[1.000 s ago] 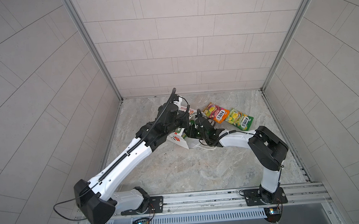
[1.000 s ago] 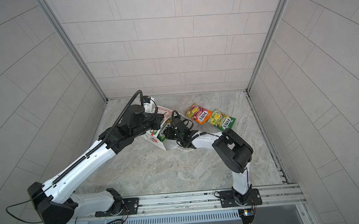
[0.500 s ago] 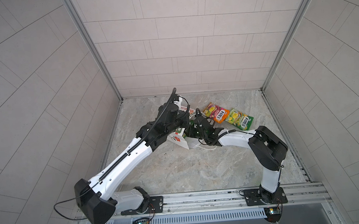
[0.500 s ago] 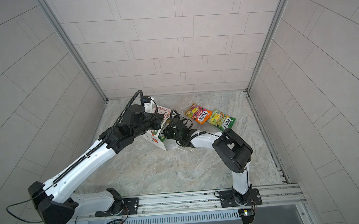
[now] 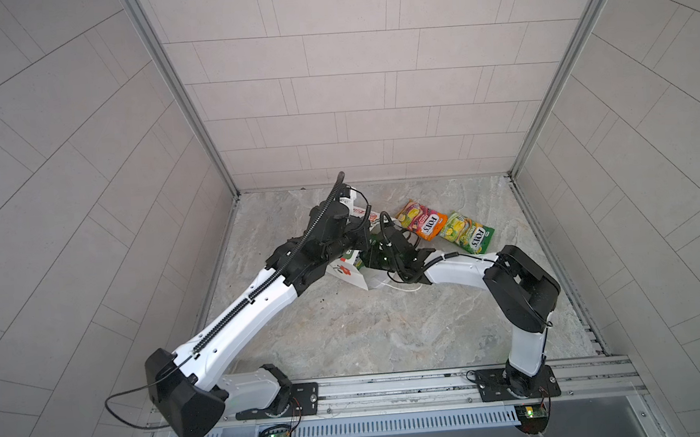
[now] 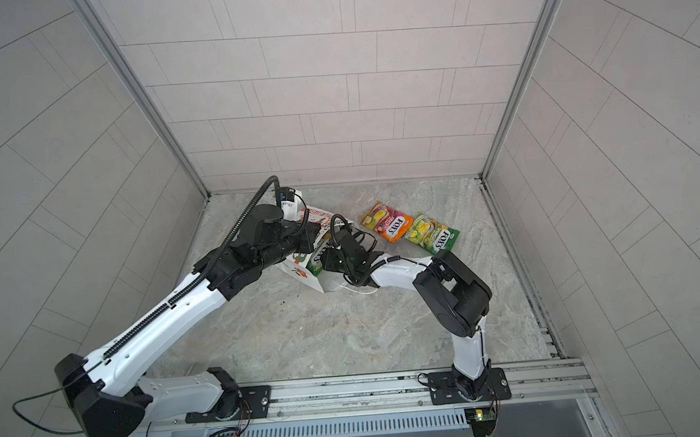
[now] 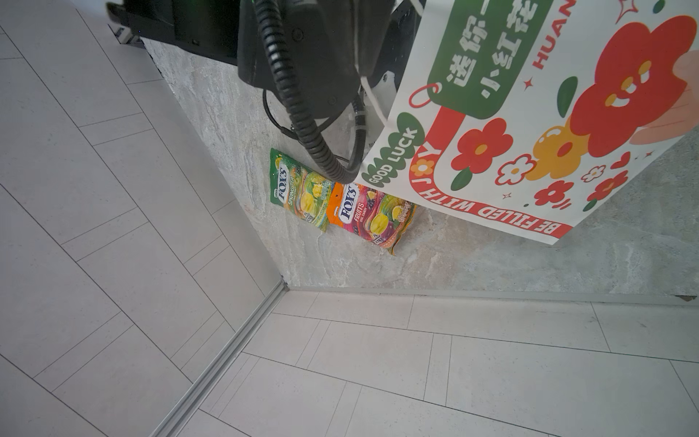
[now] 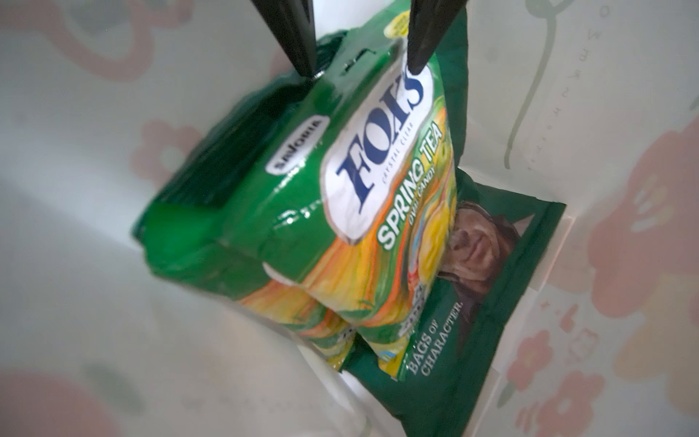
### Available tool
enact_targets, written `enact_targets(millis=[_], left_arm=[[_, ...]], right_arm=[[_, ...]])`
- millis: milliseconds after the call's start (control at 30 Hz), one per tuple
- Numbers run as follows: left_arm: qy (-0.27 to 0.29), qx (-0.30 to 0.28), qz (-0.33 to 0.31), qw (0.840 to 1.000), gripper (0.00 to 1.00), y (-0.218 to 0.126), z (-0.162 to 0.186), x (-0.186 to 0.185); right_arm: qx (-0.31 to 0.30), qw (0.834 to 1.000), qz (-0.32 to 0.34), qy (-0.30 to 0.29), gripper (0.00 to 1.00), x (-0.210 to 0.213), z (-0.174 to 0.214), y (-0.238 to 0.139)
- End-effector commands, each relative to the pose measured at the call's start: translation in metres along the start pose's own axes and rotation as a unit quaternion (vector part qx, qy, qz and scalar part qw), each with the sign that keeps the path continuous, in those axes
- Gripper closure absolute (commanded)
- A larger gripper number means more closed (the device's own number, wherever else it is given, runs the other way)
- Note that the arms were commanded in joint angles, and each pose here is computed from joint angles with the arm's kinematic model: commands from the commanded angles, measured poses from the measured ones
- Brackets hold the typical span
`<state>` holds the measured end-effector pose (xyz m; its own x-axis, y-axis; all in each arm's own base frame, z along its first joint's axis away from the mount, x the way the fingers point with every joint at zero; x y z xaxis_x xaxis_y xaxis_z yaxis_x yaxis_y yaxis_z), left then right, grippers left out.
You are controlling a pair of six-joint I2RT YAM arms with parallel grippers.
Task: Take the snacks out of the paper bag
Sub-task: 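Close the right gripper on the green FOX'S Spring Tea packet inside the bag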
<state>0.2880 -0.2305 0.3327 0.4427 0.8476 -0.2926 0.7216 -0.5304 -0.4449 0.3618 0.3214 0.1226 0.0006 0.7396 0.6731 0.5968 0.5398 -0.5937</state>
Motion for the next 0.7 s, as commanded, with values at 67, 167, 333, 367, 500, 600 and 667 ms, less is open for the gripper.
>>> enact_targets(millis=[67,167,333,367,500,600,667], left_arm=[[-0.002,-0.027,0.016,0.999,1.00,-0.008,-0.018,-0.010],[-0.002,-0.029,0.018,0.999,1.00,-0.008,-0.019,-0.011],[-0.001,-0.029,0.019,0.999,1.00,-0.009,-0.020,-0.012],[-0.002,-0.030,0.019,0.999,1.00,-0.009,-0.021,-0.012],[-0.001,-0.030,0.020,0.999,1.00,-0.009,-0.021,-0.012],[-0.002,-0.031,0.020,0.999,1.00,-0.009,-0.022,-0.012],[-0.001,-0.029,0.022,0.999,1.00,-0.008,-0.021,-0.013]], right_arm=[[-0.009,0.999,-0.042,0.008,0.59,0.017,-0.006,0.004],[-0.009,0.998,-0.060,0.008,0.60,0.024,-0.008,0.005],[-0.004,0.999,-0.051,0.008,0.61,0.025,-0.009,0.008],[-0.003,0.999,-0.041,0.009,0.61,0.023,-0.009,0.009],[0.002,1.000,-0.003,0.009,0.61,0.010,-0.006,0.014],[0.007,1.000,0.013,0.010,0.61,0.005,-0.004,0.019],[0.008,1.000,0.013,0.011,0.63,0.004,-0.003,0.022]])
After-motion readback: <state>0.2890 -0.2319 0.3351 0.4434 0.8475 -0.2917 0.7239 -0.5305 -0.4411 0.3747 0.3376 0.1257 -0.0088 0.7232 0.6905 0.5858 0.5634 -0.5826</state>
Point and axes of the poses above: each gripper's point midway between its finger pads, its own y axis out along the fingers, its own x axis along the line the jaws close on, z = x × y, the point moved 4 cm from there along -y, back along the fingers, and after that the axes turned 7 degrees about y, right-handed, at the moved point
